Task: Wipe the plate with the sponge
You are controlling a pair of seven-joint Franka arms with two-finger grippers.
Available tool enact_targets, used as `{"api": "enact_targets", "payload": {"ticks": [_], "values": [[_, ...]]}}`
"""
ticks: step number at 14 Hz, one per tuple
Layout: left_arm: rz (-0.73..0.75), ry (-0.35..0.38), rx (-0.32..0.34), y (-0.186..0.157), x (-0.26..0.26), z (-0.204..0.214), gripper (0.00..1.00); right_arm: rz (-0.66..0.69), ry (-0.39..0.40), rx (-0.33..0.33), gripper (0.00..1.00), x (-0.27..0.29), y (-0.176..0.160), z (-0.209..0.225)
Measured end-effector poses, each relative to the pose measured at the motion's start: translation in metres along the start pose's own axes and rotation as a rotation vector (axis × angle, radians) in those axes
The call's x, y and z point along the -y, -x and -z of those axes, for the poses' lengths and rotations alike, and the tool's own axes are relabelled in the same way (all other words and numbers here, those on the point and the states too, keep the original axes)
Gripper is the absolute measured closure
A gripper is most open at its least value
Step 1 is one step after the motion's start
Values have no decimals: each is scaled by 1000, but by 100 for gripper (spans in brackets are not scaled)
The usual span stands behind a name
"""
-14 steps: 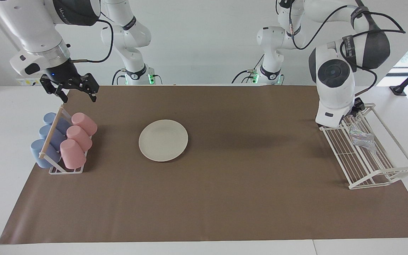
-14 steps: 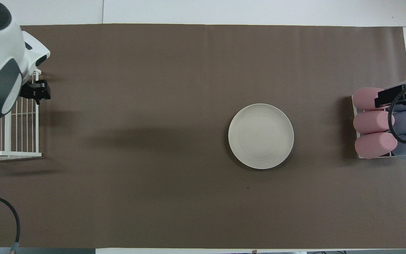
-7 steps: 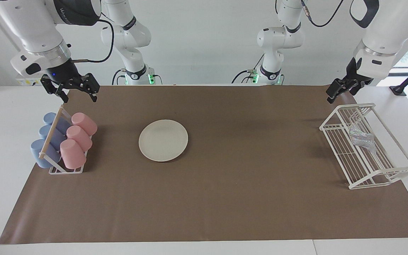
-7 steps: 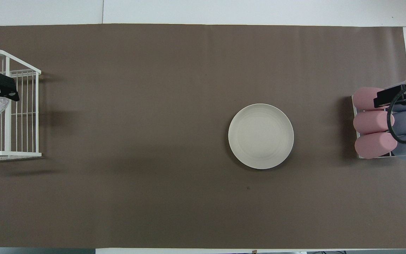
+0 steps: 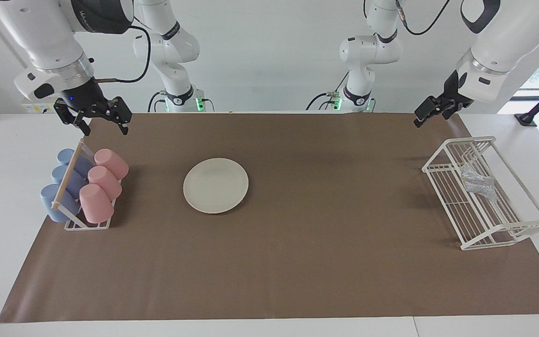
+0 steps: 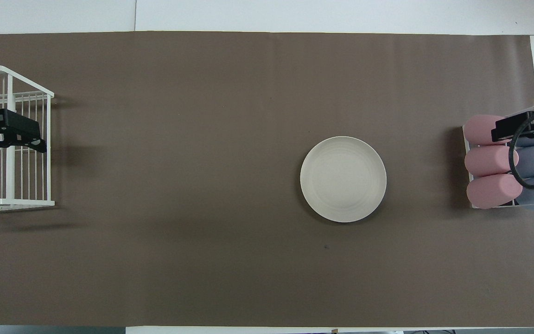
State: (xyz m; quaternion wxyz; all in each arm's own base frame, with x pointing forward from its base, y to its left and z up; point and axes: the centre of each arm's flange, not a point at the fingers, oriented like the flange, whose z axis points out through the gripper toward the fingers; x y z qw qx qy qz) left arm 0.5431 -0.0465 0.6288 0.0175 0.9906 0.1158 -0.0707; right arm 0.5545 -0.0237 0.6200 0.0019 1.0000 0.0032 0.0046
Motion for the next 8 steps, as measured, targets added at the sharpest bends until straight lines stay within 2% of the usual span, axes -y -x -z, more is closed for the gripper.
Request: {"api": "enact_targets", "payload": {"ticks": [8], "values": [[-2, 8, -25, -2, -2, 1, 0, 2, 0, 0, 0, 1, 0, 0]]}}
